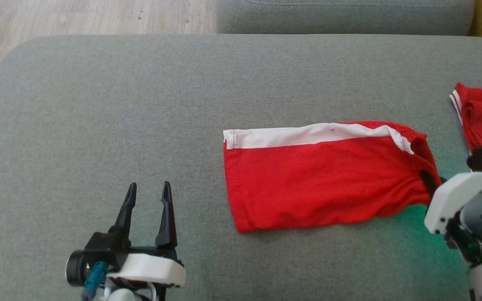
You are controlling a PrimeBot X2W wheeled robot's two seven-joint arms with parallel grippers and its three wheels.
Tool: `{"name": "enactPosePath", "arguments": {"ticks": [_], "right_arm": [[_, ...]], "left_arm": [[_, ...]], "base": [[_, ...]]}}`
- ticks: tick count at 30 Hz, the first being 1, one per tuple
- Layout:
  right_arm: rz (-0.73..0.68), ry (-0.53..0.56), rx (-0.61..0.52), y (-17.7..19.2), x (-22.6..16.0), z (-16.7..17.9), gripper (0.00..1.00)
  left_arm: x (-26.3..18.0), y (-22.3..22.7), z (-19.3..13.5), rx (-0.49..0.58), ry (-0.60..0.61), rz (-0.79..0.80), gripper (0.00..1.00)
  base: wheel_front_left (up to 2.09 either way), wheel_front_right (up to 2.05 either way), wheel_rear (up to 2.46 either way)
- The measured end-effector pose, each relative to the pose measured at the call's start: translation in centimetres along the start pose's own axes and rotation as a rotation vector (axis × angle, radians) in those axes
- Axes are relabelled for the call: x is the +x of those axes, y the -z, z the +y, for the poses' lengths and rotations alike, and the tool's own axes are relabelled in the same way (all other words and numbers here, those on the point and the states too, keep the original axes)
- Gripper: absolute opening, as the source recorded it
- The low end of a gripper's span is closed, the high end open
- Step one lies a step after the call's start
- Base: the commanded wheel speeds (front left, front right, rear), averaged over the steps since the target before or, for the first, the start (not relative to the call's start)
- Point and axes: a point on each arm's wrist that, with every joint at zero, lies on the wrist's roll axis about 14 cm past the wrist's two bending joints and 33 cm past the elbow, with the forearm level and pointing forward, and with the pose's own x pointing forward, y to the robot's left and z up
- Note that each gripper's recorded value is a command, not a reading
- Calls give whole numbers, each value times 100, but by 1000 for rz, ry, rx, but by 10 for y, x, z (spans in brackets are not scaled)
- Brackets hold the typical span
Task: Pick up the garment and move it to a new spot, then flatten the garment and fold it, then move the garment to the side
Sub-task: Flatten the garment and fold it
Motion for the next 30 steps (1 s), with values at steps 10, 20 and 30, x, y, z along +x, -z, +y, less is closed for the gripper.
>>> {"name": "enactPosePath", "arguments": {"ticks": [10, 20, 30], "right_arm": [[-93, -245, 4, -22, -19, 84, 0], [-38, -498, -69, -14, -17, 182, 0], [69, -605, -135, 8, 4, 228, 1]], "left_arm": [[-4, 0, -5, 1, 14, 4, 100], [-12, 0, 8, -1, -32, 2, 100], [-22, 7, 22, -12, -94, 16, 100]], "base": [[0, 0, 0], [0, 0, 0], [0, 0, 0]]}}
